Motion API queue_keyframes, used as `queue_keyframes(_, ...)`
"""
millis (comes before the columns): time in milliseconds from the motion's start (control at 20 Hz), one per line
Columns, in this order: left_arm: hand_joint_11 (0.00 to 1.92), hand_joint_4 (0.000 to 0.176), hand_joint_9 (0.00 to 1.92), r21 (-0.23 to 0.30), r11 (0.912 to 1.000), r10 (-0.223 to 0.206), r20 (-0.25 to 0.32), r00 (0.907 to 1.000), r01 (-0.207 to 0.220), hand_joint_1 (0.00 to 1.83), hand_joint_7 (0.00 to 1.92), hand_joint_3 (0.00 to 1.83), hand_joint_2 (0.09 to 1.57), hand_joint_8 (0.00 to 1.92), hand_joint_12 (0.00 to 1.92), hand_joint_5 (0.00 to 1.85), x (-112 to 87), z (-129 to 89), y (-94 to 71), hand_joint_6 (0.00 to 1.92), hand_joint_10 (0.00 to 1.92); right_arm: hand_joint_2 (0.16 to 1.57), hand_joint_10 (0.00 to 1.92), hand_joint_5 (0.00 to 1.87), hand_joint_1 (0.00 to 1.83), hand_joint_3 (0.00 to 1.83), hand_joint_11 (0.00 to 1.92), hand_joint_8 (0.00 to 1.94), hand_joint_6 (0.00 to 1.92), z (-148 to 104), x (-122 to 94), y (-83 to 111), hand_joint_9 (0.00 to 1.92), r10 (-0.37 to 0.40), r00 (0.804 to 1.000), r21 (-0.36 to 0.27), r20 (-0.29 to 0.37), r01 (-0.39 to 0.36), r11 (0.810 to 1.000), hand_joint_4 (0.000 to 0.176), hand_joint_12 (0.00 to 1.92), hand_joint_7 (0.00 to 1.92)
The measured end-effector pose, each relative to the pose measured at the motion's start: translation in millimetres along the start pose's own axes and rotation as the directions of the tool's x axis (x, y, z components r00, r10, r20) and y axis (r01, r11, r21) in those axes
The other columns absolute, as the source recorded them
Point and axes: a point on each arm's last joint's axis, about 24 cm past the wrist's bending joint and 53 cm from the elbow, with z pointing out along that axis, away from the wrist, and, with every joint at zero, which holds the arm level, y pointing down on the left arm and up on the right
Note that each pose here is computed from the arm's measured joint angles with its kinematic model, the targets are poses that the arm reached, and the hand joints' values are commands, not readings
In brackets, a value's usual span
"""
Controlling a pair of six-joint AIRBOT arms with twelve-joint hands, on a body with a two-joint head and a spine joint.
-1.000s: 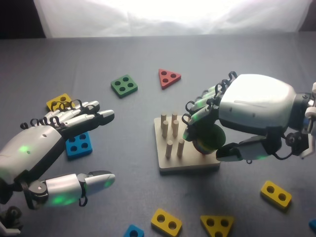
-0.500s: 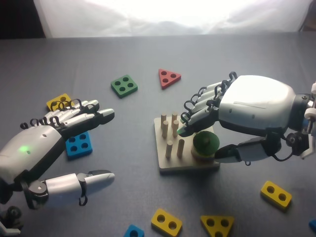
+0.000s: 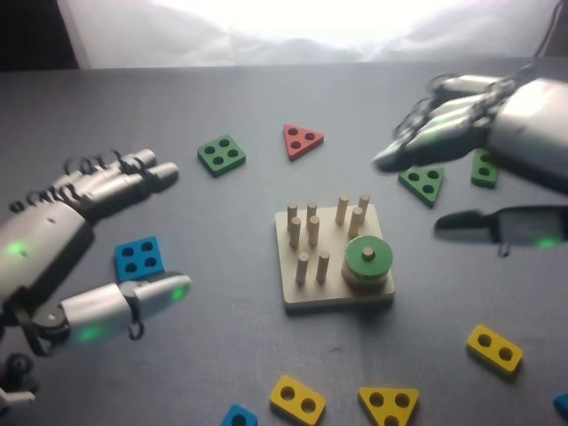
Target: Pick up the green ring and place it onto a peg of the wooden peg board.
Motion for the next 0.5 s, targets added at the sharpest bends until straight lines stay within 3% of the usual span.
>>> queue_keyframes(50, 0.0, 0.029, 0.18, 0.02, 0.9998, 0.007, 0.019, 0.9998, -0.007, 0.8, 0.24, 0.0, 1.05, 0.0, 0.55, 0.38, -7.2, 0.1, -5.7, 0.0, 0.0, 1.09, 0.2, 0.7, 1.09, 0.0, 0.39, 0.0, 0.0, -8.8, -14.0, 3.8, 0.64, 0.023, 0.998, -0.016, 0.055, -0.022, 1.0, 0.0, 0.84, 0.69)
queue_keyframes(100, 0.0, 0.039, 0.17, 0.035, 0.9994, 0.002, 0.044, 0.999, -0.004, 0.8, 0.24, 0.0, 1.06, 0.0, 0.51, 0.38, -13.5, -0.9, -11.0, 0.0, 0.0, 1.09, 0.15, 0.7, 1.1, 0.0, 0.4, 0.0, 0.0, -16.6, -26.1, 7.8, 0.67, 0.044, 0.993, -0.033, 0.105, -0.04, 0.999, 0.0, 0.85, 0.69)
queue_keyframes(200, 0.0, 0.041, 0.14, 0.069, 0.9976, 0.0, 0.071, 0.9975, -0.005, 0.84, 0.25, 0.0, 1.07, 0.0, 0.29, 0.38, -20.5, -2.4, -21.2, 0.0, 0.0, 1.13, 0.11, 0.69, 1.03, 0.0, 0.4, 0.0, 0.0, -36.3, -44.7, 11.8, 0.72, 0.081, 0.977, -0.062, 0.197, -0.069, 0.996, 0.0, 0.86, 0.72)
queue_keyframes(300, 0.0, 0.018, 0.2, 0.093, 0.9957, -0.006, 0.077, 0.997, -0.001, 0.82, 0.24, 0.0, 1.08, 0.0, 0.67, 0.36, -20.6, -3.7, -28.0, 0.0, 0.01, 1.21, 0.04, 0.68, 0.96, 0.0, 0.51, 0.0, 0.0, -52.1, -56.2, 9.9, 0.77, 0.105, 0.958, -0.069, 0.265, -0.09, 0.994, 0.0, 0.66, 0.71)
queue_keyframes(400, 0.03, 0.057, 0.27, 0.121, 0.9926, -0.01, 0.075, 0.9971, 0.001, 0.8, 0.27, 0.0, 1.08, 0.01, 0.87, 0.32, -19.3, -5.1, -35.9, 0.0, 0.01, 1.29, 0.04, 0.66, 0.71, 0.01, 0.56, 0.02, 0.0, -73.2, -71.9, 9.4, 0.9, 0.128, 0.924, -0.079, 0.36, -0.106, 0.991, 0.0, 0.72, 0.81)
queue_keyframes(450, 0.01, 0.095, 0.26, 0.129, 0.9916, -0.011, 0.079, 0.9968, 0.001, 0.78, 0.26, 0.0, 1.08, 0.0, 0.93, 0.29, -20.7, -5.5, -38.5, 0.0, 0.01, 1.32, 0.04, 0.66, 0.68, 0.0, 0.64, 0.01, 0.0, -81.0, -78.6, 13.0, 0.95, 0.135, 0.908, -0.095, 0.397, -0.106, 0.99, 0.0, 0.72, 0.87)
queue_keyframes(500, 0.01, 0.095, 0.26, 0.135, 0.9909, -0.014, 0.085, 0.9963, 0.002, 0.78, 0.26, 0.0, 1.08, 0.0, 0.93, 0.29, -22.4, -5.8, -39.8, 0.0, 0.01, 1.32, 0.04, 0.66, 0.68, 0.0, 0.64, 0.01, 0.0, -84.2, -80.8, 15.9, 0.95, 0.142, 0.899, -0.107, 0.414, -0.107, 0.988, 0.0, 0.72, 0.87)
